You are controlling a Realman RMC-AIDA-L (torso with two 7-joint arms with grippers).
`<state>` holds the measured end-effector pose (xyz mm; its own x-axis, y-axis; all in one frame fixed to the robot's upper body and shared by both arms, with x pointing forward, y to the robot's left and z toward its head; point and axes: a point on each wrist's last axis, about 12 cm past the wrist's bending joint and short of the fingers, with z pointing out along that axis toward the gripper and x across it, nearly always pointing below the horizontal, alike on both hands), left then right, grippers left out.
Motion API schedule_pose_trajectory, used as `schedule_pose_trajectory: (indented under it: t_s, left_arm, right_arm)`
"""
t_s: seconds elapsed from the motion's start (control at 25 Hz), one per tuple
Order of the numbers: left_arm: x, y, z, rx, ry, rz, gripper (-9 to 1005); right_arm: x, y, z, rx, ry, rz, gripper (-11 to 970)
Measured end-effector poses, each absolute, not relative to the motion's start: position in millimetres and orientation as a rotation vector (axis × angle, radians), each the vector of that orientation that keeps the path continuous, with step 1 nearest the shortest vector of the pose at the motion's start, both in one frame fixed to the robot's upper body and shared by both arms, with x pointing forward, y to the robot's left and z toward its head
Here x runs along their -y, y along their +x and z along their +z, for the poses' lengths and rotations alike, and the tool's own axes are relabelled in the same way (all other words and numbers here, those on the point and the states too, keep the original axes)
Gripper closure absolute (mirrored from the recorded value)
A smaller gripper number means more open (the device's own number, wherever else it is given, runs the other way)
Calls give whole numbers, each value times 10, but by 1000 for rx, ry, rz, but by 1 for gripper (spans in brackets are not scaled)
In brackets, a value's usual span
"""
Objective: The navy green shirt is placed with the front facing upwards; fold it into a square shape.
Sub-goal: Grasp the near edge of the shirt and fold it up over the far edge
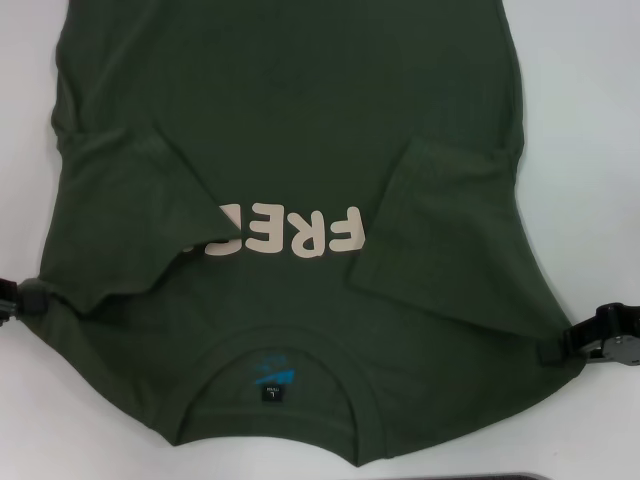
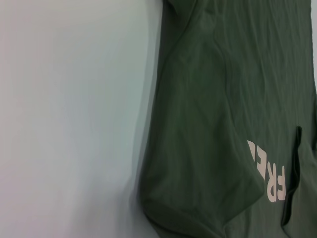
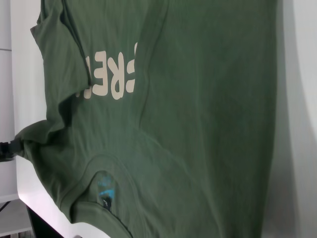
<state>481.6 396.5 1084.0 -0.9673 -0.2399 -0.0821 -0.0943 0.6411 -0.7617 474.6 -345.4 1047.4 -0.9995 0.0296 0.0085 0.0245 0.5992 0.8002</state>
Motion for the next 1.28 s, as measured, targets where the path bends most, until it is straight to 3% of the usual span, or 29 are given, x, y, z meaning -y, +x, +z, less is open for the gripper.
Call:
schedule_pose_trajectory:
  t_s: [0.04,1.0,1.28]
  left_arm:
    - [-3964,4817,10841,-2684,-275,-1231,948]
    - [-3885,4696,10832,-2909,-76,-1232,947]
    - [-3883,4733,10955,-2829,28,-1306,948]
  right_arm:
    - [3454,4747,10474,-2806,45,1403,927]
    - [3679,4628,10647,-2935,-6,1322,927]
    - [3757,4724,10752,-2885,2,1311,927]
